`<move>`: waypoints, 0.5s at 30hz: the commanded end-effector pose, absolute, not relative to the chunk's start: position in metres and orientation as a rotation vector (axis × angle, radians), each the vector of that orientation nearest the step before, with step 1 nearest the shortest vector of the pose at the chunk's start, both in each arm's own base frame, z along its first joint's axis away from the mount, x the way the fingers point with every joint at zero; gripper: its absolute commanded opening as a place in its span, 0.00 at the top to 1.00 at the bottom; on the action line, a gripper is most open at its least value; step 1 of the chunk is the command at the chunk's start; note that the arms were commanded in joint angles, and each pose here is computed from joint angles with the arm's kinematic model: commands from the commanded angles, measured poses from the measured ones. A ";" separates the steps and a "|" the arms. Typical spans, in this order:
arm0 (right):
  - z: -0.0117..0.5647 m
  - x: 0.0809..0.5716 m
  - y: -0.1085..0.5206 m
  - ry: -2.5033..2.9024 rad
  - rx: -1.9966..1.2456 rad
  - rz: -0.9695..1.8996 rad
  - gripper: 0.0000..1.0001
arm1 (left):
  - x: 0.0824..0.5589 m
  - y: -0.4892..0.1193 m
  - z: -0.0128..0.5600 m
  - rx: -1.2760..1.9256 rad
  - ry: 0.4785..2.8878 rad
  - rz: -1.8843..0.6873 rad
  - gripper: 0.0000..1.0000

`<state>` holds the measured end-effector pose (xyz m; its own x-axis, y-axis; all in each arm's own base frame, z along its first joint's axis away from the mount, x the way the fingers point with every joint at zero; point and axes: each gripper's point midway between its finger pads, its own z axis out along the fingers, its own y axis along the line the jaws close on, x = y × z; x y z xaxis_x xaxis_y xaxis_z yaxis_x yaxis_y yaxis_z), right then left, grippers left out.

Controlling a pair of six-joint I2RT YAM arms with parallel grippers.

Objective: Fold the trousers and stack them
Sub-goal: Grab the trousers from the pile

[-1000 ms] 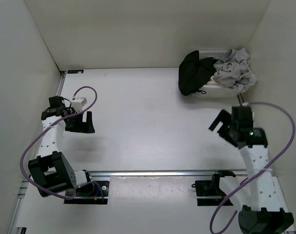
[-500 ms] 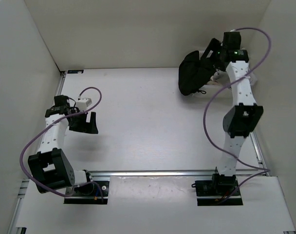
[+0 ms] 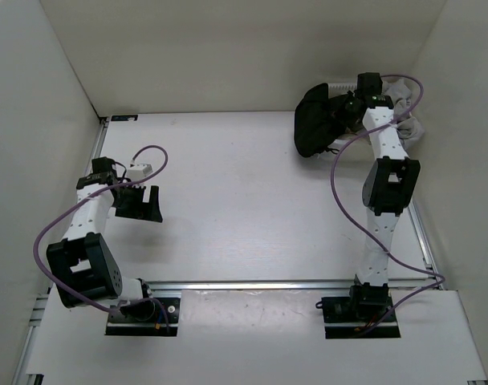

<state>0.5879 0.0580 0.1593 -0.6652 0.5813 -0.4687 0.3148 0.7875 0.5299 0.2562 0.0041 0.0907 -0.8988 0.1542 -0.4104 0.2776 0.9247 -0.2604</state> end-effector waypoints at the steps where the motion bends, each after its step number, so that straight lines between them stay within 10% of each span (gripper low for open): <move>1: 0.205 0.589 0.068 2.249 0.607 0.633 1.00 | 0.258 0.002 0.094 0.335 2.666 -0.442 0.00; 9: 0.426 0.548 0.106 1.793 0.297 0.687 1.00 | 0.258 0.002 0.096 0.337 2.658 -0.436 0.00; 15: 0.576 0.381 0.298 1.435 -0.293 0.954 1.00 | 0.260 0.010 0.100 0.322 2.651 -0.366 0.00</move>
